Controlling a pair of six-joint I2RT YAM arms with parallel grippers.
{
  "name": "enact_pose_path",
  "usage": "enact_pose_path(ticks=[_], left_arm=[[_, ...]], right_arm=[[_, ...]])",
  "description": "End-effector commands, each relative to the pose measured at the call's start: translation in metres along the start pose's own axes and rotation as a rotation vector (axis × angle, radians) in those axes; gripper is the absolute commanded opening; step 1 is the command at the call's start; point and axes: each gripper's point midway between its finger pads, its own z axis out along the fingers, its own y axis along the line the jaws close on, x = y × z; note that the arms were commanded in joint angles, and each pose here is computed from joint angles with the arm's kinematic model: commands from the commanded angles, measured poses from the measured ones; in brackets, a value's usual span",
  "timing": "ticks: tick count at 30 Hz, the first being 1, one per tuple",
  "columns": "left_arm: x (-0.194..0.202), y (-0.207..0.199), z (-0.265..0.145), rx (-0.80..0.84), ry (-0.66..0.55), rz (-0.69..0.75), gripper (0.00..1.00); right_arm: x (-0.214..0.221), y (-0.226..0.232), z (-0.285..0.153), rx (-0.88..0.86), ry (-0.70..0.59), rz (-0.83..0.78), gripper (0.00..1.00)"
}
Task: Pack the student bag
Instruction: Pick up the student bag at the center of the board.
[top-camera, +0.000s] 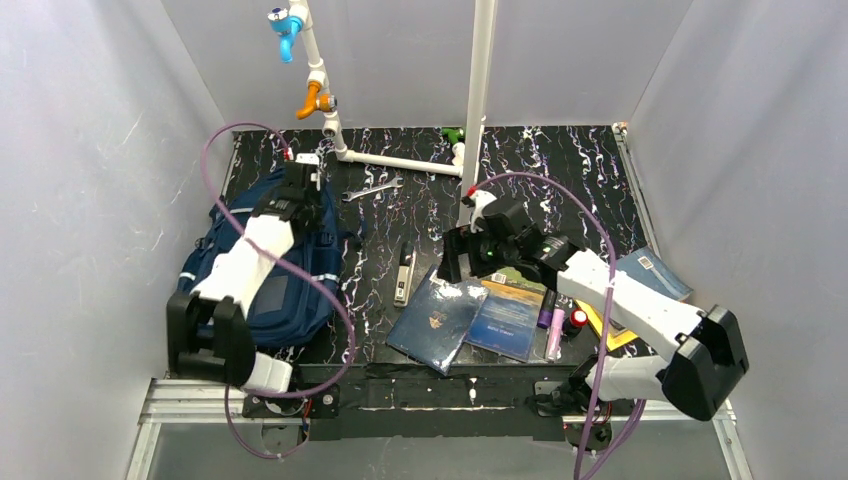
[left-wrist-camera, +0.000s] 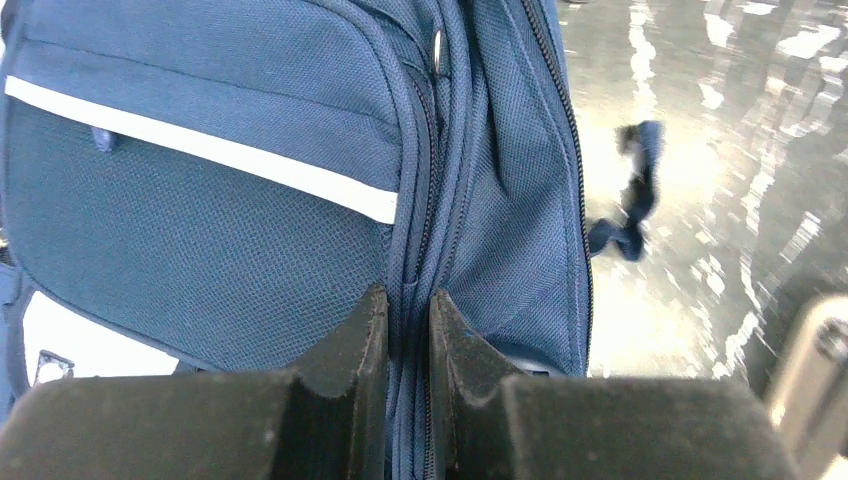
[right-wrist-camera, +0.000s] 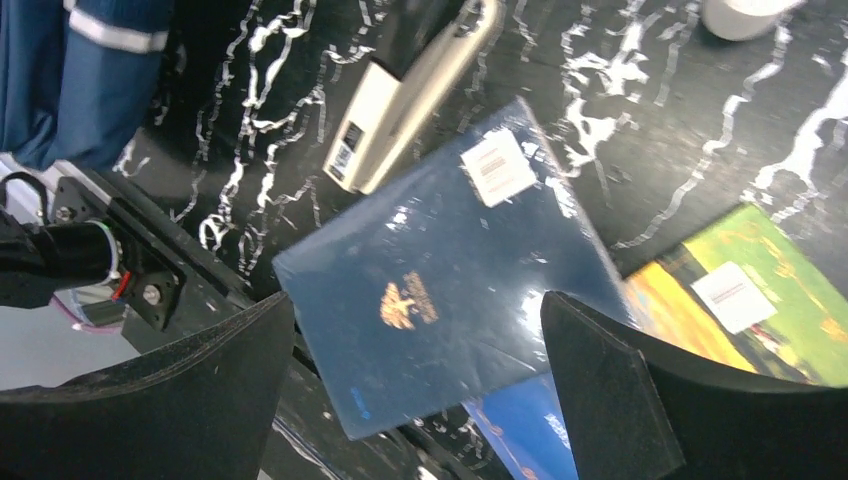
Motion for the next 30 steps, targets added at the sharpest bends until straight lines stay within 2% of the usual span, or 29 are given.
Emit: enact_pose_path(ticks=[1,9,14,21,30], left_arm=[[-0.024,-0.028,-0.06,0.223,-0.235,0.023,0.0],[-0.004,-0.042,-0.127,0.455,-0.426,0.002,0.0],[0.008,-0.047,-0.155,0.554,-0.512,-0.005,0.0],[0.024,-0.046,-0.173,0.609,-0.581,-0.041,0.0],[0.036,-0.046,-0.186,0.651,-0.635,-0.048,0.0]], right_arm=[[-0.046,0.053,0.006,-0.075,-0.146,0.001,1.0],[-0.103,0.115,0.024,-0.167,-0.31,0.182,1.0],[-0.131,0.117,0.038,-0.141,-0.402,0.289,1.0],[-0.148,0.128,0.063,-0.176,-0.442,0.391,1.0],[-0.18,0.15,0.059,-0.23,-0.542,0.367,1.0]])
